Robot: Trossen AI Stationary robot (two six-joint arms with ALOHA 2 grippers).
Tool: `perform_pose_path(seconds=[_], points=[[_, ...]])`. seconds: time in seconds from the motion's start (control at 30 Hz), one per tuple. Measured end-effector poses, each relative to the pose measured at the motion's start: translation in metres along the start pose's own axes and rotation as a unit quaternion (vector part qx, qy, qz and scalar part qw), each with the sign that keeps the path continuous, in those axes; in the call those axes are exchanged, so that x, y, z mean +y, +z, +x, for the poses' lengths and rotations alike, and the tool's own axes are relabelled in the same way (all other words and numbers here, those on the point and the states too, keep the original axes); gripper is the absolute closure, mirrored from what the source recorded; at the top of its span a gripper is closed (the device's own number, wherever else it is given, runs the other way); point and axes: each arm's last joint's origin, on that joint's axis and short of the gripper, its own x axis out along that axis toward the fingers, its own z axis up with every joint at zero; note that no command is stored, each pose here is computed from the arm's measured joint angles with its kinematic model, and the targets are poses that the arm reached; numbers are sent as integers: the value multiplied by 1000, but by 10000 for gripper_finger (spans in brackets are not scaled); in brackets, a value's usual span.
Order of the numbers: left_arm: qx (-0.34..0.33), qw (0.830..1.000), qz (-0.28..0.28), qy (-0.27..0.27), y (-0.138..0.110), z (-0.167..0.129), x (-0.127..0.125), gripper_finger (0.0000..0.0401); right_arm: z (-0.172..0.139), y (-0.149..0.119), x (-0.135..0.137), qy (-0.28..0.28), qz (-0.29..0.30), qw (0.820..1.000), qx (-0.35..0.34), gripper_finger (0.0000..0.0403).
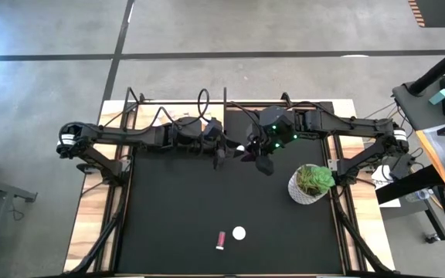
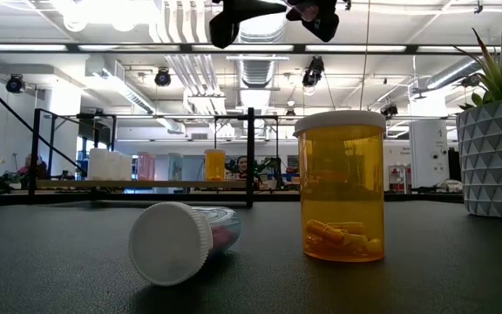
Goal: Pick and place medicine bottles onto shelf by color
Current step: Put the pink pill bottle into the shelf
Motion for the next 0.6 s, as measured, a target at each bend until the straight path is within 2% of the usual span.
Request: perform_pose_path(seconds=[0.37,0.6], points=[[1,1000,1,-3,0,0,0,295,0,0,0,-2,2,1000,1,305],[1,1000,1,-3,0,0,0,300,0,0,0,-2,-1,1000,2,305]])
